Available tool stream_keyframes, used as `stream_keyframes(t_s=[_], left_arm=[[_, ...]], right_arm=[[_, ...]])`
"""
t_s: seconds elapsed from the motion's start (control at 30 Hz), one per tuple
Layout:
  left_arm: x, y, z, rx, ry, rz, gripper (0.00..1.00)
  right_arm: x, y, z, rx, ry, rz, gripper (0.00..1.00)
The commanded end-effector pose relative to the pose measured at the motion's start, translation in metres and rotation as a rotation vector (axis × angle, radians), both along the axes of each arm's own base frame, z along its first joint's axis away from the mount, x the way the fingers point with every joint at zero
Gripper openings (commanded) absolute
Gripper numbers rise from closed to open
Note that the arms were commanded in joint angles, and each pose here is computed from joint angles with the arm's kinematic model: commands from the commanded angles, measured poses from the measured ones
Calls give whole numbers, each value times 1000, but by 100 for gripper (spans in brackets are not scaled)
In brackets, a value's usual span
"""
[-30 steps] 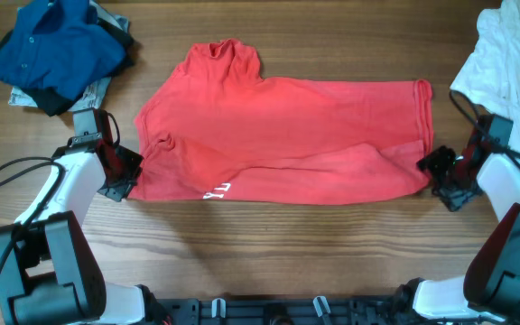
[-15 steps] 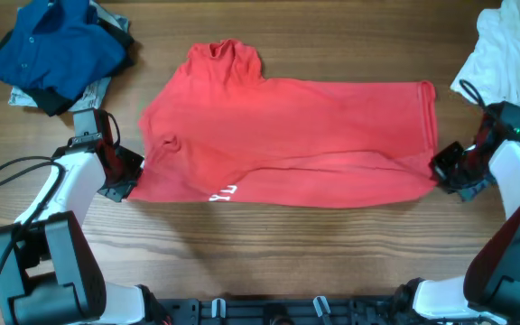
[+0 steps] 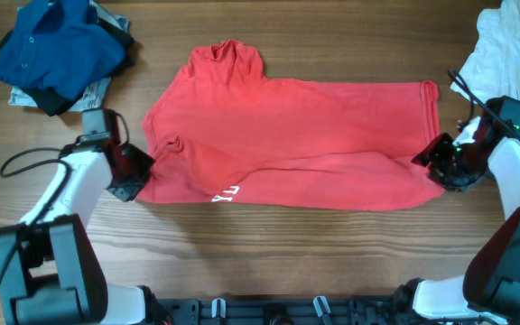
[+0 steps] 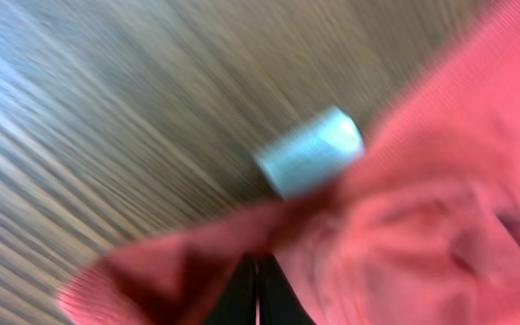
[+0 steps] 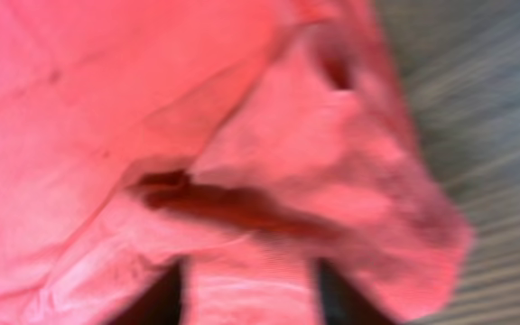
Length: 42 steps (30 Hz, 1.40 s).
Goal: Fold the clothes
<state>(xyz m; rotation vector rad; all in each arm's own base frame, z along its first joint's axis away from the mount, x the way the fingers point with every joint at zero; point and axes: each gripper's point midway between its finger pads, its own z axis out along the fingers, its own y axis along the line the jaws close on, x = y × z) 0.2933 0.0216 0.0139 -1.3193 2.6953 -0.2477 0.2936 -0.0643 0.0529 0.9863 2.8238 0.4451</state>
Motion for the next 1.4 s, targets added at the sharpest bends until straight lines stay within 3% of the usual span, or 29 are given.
stream_keyframes(t_s=[0.0, 0.1, 0.23, 0.27, 0.3, 0.37, 0.4, 0.47, 0.57, 0.6, 0.7, 0.77, 1.0, 1.17, 1.37], left_arm=[[32, -43, 61, 18, -210, -221, 4], [23, -90, 76, 1, -246, -365, 4], [8, -135, 61, 11, -199, -518, 4], [7, -136, 55, 27, -181, -528, 4], [7, -137, 49, 25, -167, -532, 11], [9, -138, 42, 26, -156, -534, 21], [15, -140, 41, 27, -175, -549, 32], [34, -155, 49, 1, -284, -629, 39], [68, -166, 87, 21, -429, -686, 63], [83, -167, 106, 45, -483, -674, 63], [132, -168, 164, 125, -671, -620, 63], [158, -176, 176, 126, -713, -607, 61], [256, -214, 137, 91, -671, -632, 60], [282, -220, 98, 90, -673, -619, 58], [289, -225, 48, 82, -628, -606, 56]], right_arm=[[7, 33, 4, 41, -45, 150, 4], [14, 66, 4, 38, -62, 253, 7], [22, 102, 5, 40, -71, 277, 18], [21, 105, 4, 30, -57, 259, 33], [21, 107, 4, 32, -56, 262, 44], [22, 112, 5, 33, -65, 279, 53], [26, 114, 6, 31, -85, 290, 59], [42, 119, 10, 17, -162, 329, 56], [67, 117, 26, 2, -260, 322, 73], [74, 118, 34, 0, -286, 323, 75], [87, 118, 48, -8, -330, 325, 77], [84, 118, 45, -6, -313, 326, 77], [66, 118, 18, 9, -194, 348, 79], [57, 118, 5, 11, -146, 368, 78], [55, 118, 4, 13, -138, 368, 79]])
